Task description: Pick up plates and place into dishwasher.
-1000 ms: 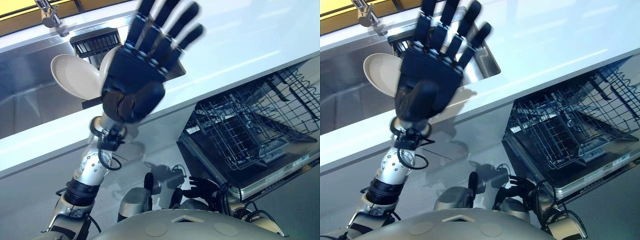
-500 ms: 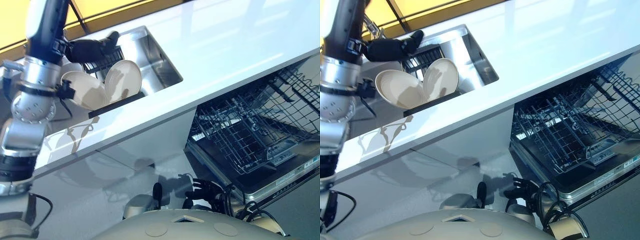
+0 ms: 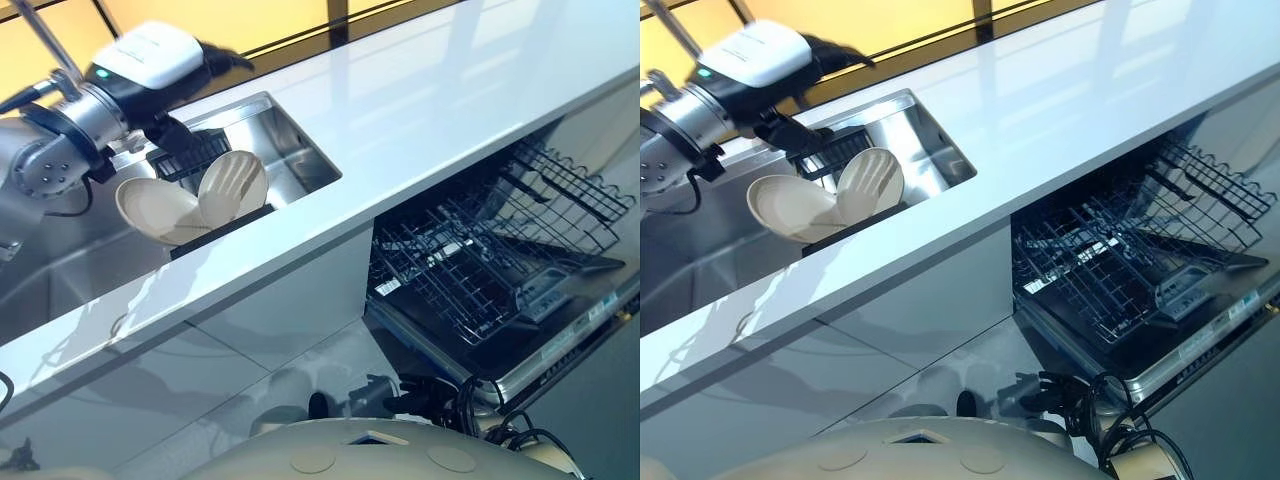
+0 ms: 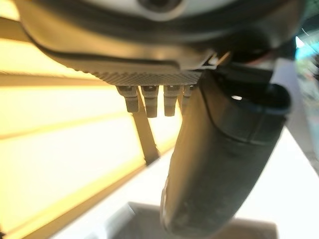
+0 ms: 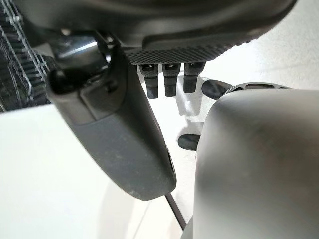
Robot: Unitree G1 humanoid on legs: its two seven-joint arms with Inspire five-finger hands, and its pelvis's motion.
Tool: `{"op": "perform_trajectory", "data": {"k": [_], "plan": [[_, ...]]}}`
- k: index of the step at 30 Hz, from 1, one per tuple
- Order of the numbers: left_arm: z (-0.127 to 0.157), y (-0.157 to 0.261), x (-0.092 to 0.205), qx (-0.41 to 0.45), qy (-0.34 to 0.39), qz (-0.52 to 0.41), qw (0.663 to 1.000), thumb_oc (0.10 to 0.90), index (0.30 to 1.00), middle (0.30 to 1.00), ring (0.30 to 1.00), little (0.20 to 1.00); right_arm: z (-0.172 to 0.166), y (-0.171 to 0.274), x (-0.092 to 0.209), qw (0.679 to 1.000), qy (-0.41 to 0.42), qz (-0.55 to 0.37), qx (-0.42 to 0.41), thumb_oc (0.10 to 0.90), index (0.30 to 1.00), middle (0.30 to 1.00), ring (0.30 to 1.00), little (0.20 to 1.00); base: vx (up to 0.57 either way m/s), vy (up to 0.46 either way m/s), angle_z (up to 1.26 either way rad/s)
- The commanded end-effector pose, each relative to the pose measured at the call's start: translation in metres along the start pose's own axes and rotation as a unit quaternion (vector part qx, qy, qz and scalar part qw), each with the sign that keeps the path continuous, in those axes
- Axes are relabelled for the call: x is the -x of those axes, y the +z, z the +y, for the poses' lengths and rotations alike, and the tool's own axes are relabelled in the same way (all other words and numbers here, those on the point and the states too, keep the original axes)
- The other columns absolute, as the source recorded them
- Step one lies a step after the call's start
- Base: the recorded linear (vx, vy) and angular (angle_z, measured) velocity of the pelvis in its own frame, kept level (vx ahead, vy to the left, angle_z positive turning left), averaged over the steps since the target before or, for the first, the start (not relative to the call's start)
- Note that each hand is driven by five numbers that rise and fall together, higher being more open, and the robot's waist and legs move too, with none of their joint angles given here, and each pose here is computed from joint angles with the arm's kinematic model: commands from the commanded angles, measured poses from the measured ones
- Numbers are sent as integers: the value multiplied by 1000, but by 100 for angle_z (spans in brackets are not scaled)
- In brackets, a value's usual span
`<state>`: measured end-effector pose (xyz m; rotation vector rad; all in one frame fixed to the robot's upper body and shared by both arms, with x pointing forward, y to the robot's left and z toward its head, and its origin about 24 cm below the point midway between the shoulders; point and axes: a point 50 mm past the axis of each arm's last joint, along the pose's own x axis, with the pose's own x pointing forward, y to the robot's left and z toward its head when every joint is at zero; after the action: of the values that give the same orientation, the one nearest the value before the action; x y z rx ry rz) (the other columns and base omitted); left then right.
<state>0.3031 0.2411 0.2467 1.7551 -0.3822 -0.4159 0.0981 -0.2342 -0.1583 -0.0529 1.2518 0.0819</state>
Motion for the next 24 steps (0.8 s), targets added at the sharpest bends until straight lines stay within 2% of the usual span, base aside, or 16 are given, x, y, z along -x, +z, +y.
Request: {"op": "perform_trajectory", "data": {"k": [1, 5, 24], "plan": [[63, -37, 16, -66, 43, 91, 993, 800, 900, 900, 900, 900, -10, 9, 3, 999, -5, -24, -27, 800, 900, 900, 900, 900, -3, 100, -19], [60, -37, 13, -80, 0, 103, 991, 800, 900, 900, 900, 900, -12, 6, 4, 999, -8, -22, -30, 800, 900, 900, 900, 900, -3, 88, -13], [55, -46, 9, -147, -35, 102, 983, 800, 900, 900, 900, 900, -19, 7, 6, 999, -7, -28, -41, 800, 900, 900, 900, 900, 26, 36, -8]]}}
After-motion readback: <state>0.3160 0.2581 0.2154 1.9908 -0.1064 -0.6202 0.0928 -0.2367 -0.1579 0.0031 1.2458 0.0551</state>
